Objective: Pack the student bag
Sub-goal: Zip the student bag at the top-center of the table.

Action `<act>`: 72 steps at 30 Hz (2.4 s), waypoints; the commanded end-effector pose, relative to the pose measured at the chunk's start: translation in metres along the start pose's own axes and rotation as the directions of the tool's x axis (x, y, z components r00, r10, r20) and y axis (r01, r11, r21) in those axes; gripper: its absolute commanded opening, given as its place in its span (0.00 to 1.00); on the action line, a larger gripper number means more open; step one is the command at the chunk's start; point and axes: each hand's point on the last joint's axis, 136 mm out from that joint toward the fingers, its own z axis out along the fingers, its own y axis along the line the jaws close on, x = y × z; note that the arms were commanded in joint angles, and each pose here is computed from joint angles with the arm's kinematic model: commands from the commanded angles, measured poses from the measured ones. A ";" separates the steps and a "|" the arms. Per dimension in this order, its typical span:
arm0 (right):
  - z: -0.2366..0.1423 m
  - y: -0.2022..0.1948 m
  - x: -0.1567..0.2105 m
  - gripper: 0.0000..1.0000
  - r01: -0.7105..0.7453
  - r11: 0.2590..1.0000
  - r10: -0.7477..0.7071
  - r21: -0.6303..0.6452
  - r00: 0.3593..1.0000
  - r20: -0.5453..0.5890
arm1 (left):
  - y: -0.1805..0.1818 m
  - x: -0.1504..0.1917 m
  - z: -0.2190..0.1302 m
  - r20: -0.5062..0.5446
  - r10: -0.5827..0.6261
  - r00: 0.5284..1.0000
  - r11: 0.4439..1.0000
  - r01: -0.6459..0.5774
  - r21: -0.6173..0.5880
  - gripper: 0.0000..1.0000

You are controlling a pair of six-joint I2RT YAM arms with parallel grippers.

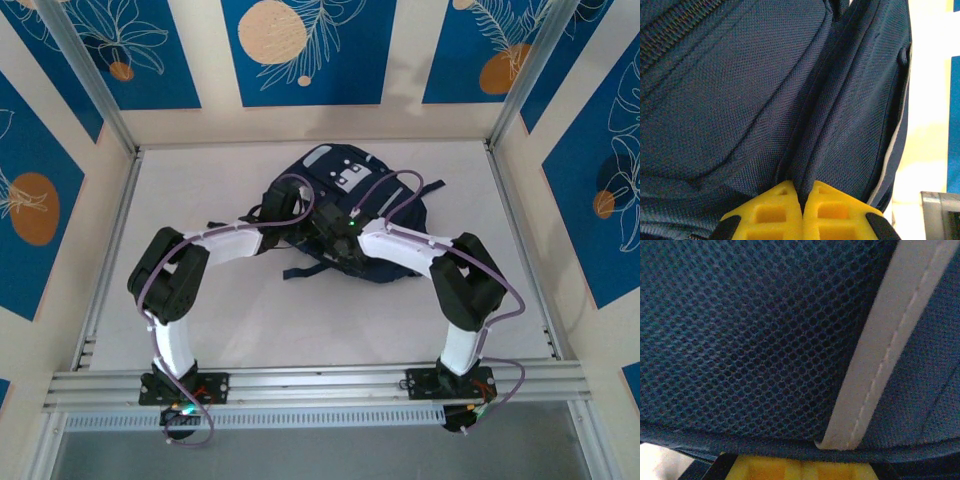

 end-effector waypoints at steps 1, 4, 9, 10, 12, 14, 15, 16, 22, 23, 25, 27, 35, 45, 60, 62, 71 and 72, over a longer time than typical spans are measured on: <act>-0.016 -0.006 -0.027 0.00 0.069 0.997 -0.067 -0.023 0.995 0.076 | -0.033 -0.011 -0.016 0.031 0.048 0.998 0.995 -0.051 0.092 0.00; -0.026 -0.007 -0.019 0.00 0.152 0.986 -0.152 -0.071 0.988 0.005 | -0.016 -0.021 -0.013 0.051 0.061 0.997 0.997 -0.063 0.045 0.00; -0.032 -0.024 0.012 0.00 0.262 0.949 -0.295 -0.177 0.934 -0.200 | 0.003 -0.037 -0.011 0.073 0.100 0.992 0.995 -0.098 -0.027 0.00; -0.034 -0.029 0.019 0.00 0.281 0.939 -0.324 -0.196 0.915 -0.240 | 0.005 -0.039 -0.011 0.077 0.104 0.992 0.994 -0.102 -0.032 0.00; -0.036 -0.043 0.028 0.00 0.303 0.929 -0.359 -0.212 0.878 -0.316 | 0.006 -0.041 -0.010 0.077 0.113 0.991 0.993 -0.111 -0.037 0.00; -0.040 -0.059 0.032 0.00 0.337 0.918 -0.393 -0.209 0.848 -0.357 | 0.005 -0.042 -0.011 0.073 0.127 0.989 0.991 -0.124 -0.042 0.00; -0.042 -0.064 0.031 0.00 0.351 0.913 -0.405 -0.207 0.838 -0.367 | 0.004 -0.042 -0.011 0.071 0.131 0.989 0.991 -0.129 -0.042 0.00; -0.046 -0.070 0.029 0.00 0.366 0.907 -0.420 -0.208 0.826 -0.377 | 0.004 -0.042 -0.011 0.068 0.137 0.988 0.990 -0.134 -0.044 0.00; -0.048 -0.105 -0.005 0.00 0.471 0.874 -0.479 -0.121 0.790 -0.383 | 0.006 -0.040 -0.015 0.036 0.187 0.982 0.980 -0.184 -0.069 0.00; -0.046 -0.114 -0.015 0.00 0.501 0.863 -0.485 -0.064 0.786 -0.383 | 0.006 -0.040 -0.015 0.028 0.192 0.981 0.979 -0.190 -0.071 0.00; -0.045 -0.130 -0.036 0.00 0.556 0.829 -0.500 0.057 0.783 -0.371 | 0.010 -0.040 -0.015 0.012 0.199 0.980 0.977 -0.198 -0.084 0.00; -0.044 -0.133 -0.050 0.00 0.593 0.796 -0.520 0.122 0.772 -0.364 | 0.015 -0.042 -0.016 0.004 0.202 0.979 0.974 -0.201 -0.103 0.00; -0.046 -0.034 -0.007 0.00 0.704 0.671 -0.739 -0.235 0.609 -0.288 | 0.024 -0.082 -0.008 0.032 0.247 0.968 0.955 -0.238 -0.178 0.00; -0.057 0.093 -0.010 0.00 0.602 0.612 -0.736 -0.513 0.671 -0.091 | -0.003 -0.108 -0.034 0.048 0.209 0.977 0.962 -0.197 -0.190 0.69; -0.072 0.138 0.007 0.00 0.387 0.600 -0.599 -0.700 0.798 -0.071 | 0.016 -0.035 -0.039 -0.005 -0.097 0.995 0.993 0.097 -0.063 0.57; -0.072 0.137 0.011 0.00 0.377 0.590 -0.600 -0.713 0.796 -0.076 | 0.016 -0.031 -0.030 -0.020 -0.096 0.995 0.994 0.094 -0.061 0.40; -0.051 0.047 0.034 0.00 0.528 0.623 -0.749 -0.577 0.615 -0.246 | 0.036 -0.047 -0.044 0.020 -0.041 0.999 0.992 0.043 -0.115 0.00; -0.048 0.031 0.034 0.00 0.542 0.633 -0.752 -0.553 0.601 -0.271 | 0.039 -0.049 -0.049 0.022 -0.032 0.999 0.991 0.035 -0.126 0.00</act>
